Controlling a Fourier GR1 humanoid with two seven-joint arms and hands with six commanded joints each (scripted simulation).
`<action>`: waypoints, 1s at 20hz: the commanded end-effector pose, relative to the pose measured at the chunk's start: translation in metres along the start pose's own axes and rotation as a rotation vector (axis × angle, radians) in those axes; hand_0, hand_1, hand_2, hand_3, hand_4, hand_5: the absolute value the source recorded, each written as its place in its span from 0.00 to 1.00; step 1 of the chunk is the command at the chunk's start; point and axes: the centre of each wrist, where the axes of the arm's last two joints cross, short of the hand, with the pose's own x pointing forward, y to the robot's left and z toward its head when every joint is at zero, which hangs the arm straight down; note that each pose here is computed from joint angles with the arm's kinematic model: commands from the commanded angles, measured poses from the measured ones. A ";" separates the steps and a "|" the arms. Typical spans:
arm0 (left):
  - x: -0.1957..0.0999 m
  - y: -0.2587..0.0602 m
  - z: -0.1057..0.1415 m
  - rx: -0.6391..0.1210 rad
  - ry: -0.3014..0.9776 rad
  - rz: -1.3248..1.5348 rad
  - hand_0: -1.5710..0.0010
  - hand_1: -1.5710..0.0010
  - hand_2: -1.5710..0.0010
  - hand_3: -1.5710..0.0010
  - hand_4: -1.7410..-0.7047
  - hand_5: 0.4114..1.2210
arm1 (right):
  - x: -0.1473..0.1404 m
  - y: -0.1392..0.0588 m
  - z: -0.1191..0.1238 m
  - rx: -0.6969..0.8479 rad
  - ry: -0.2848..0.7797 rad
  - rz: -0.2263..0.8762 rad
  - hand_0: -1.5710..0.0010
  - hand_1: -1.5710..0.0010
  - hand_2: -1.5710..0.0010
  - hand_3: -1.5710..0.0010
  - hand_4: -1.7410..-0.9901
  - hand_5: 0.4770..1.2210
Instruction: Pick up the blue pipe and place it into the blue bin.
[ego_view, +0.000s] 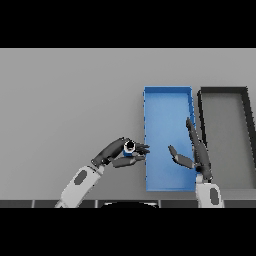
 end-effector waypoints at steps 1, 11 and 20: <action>0.000 0.001 0.001 0.002 0.003 0.003 0.00 0.00 0.00 0.00 0.26 1.00 | 0.008 -0.008 -0.003 0.026 -0.040 -0.018 1.00 0.99 0.98 1.00 0.75 0.15; 0.004 0.000 0.002 -0.019 0.023 -0.036 0.00 0.00 0.00 0.00 0.26 1.00 | 0.106 -0.007 -0.033 0.476 -0.158 0.077 1.00 1.00 1.00 1.00 0.68 0.07; 0.006 -0.002 -0.003 -0.031 0.027 -0.026 0.00 0.00 0.00 0.00 0.26 1.00 | 0.131 0.038 -0.059 0.727 -0.151 0.059 1.00 1.00 1.00 1.00 0.70 0.06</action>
